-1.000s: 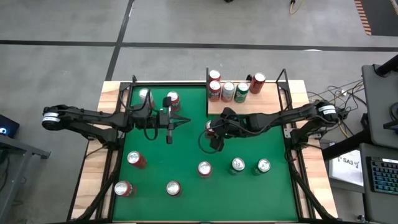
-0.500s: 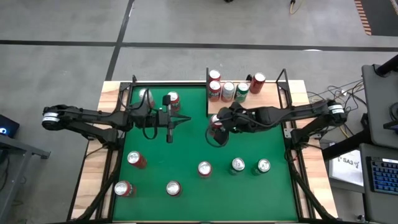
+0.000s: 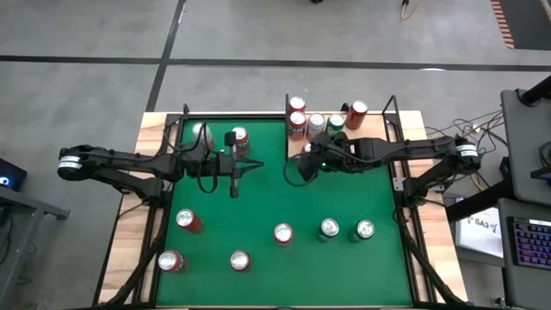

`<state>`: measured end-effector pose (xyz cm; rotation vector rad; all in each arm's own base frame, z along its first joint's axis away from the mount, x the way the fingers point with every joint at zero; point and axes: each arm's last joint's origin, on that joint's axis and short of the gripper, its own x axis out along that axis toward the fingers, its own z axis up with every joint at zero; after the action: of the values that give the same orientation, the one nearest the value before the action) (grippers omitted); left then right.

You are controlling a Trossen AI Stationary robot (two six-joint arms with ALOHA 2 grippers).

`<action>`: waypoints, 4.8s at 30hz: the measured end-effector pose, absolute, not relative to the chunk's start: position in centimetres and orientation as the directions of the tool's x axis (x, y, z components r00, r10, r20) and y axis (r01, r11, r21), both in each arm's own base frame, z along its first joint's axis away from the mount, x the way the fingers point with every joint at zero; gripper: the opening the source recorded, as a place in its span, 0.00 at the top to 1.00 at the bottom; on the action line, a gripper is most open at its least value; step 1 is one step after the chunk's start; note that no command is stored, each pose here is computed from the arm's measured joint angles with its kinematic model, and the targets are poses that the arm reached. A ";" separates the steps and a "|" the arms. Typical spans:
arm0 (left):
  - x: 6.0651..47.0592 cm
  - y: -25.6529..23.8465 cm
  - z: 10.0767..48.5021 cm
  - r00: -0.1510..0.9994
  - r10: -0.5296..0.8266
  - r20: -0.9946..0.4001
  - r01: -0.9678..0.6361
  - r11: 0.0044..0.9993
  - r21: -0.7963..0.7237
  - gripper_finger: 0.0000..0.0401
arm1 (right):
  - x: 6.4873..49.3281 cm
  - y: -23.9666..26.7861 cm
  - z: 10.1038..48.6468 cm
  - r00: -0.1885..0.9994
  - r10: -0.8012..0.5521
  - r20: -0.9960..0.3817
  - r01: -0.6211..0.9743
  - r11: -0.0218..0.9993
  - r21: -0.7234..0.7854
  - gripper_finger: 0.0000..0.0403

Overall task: Place canned beverage on shelf
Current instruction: Put the red soda can on the shelf aligned with the other red soda cans

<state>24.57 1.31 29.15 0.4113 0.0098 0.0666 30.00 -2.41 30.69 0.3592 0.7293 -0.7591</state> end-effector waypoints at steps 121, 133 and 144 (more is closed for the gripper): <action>24.4 1.3 29.0 0.997 0.067 -0.022 -0.050 0.884 0.465 1.00 | 30.9 -9.2 24.4 0.493 -0.541 -0.682 0.668 0.737 -0.101 0.25; 24.4 1.3 29.0 0.997 0.067 -0.021 -0.050 0.884 0.466 1.00 | 30.8 -9.2 24.2 0.490 -0.540 -0.684 0.668 0.737 -0.103 0.25; 24.4 1.3 29.0 0.997 0.067 -0.022 -0.049 0.881 0.470 1.00 | 30.8 -9.3 24.2 0.489 -0.541 -0.685 0.660 0.743 -0.116 0.25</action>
<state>24.41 1.31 29.01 0.4883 0.0376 0.0609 30.80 -9.25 24.21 0.1707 0.7676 -0.7337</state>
